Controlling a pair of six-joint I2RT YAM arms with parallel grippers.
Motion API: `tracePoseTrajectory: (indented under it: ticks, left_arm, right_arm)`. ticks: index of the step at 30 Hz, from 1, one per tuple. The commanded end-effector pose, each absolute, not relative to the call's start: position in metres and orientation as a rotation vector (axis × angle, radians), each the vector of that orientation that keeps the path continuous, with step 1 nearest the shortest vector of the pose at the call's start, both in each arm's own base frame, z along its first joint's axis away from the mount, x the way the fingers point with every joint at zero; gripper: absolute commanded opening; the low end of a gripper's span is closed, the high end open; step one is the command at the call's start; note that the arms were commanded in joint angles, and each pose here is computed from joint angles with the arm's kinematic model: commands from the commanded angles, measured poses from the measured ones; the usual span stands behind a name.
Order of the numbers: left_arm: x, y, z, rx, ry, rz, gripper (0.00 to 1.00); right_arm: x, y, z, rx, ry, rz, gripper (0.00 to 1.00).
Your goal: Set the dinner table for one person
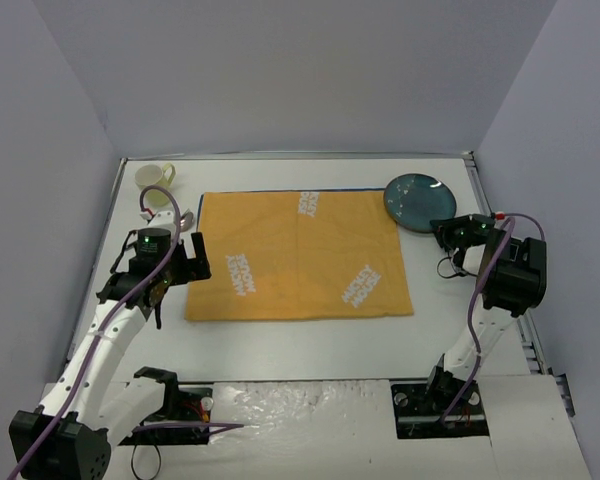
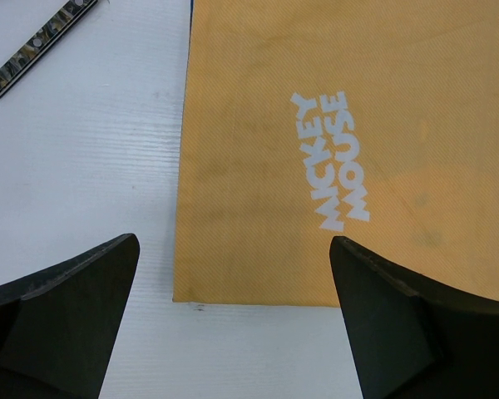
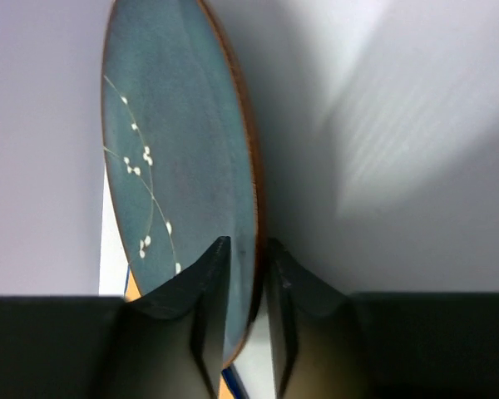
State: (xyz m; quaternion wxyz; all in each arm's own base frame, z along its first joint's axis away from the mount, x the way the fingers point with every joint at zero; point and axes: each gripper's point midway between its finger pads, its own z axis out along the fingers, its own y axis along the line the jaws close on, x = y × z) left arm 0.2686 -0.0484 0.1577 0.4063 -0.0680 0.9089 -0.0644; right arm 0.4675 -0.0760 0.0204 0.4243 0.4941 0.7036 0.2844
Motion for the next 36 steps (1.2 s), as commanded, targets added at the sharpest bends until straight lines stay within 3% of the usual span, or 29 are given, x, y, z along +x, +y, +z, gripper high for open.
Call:
tracePoseTrajectory:
  ticks: [1, 4, 15, 20, 36]
  left_arm:
    - [0.282, -0.05, 0.175, -0.158, 2.22, -0.177, 0.97]
    - [0.282, -0.05, 0.175, -0.159, 2.22, -0.179, 0.97]
    - [0.279, -0.048, 0.176, -0.174, 2.22, -0.155, 0.97]
    - [0.279, -0.05, 0.176, -0.17, 2.22, -0.16, 0.97]
    - [0.277, -0.048, 0.176, -0.195, 2.225, -0.134, 0.97]
  right_arm:
    - [0.473, -0.087, 0.041, 1.219, 1.679, 0.725, 0.09]
    - [0.477, -0.089, 0.062, 1.188, 1.622, 0.77, 0.0]
    - [0.484, -0.061, 0.196, 0.859, 1.389, 1.021, 0.0]
    - [0.478, -0.025, 0.228, 0.713, 1.423, 1.097, 0.0]
    - [0.435, 0.217, 0.216, 0.318, 1.767, 1.454, 0.0]
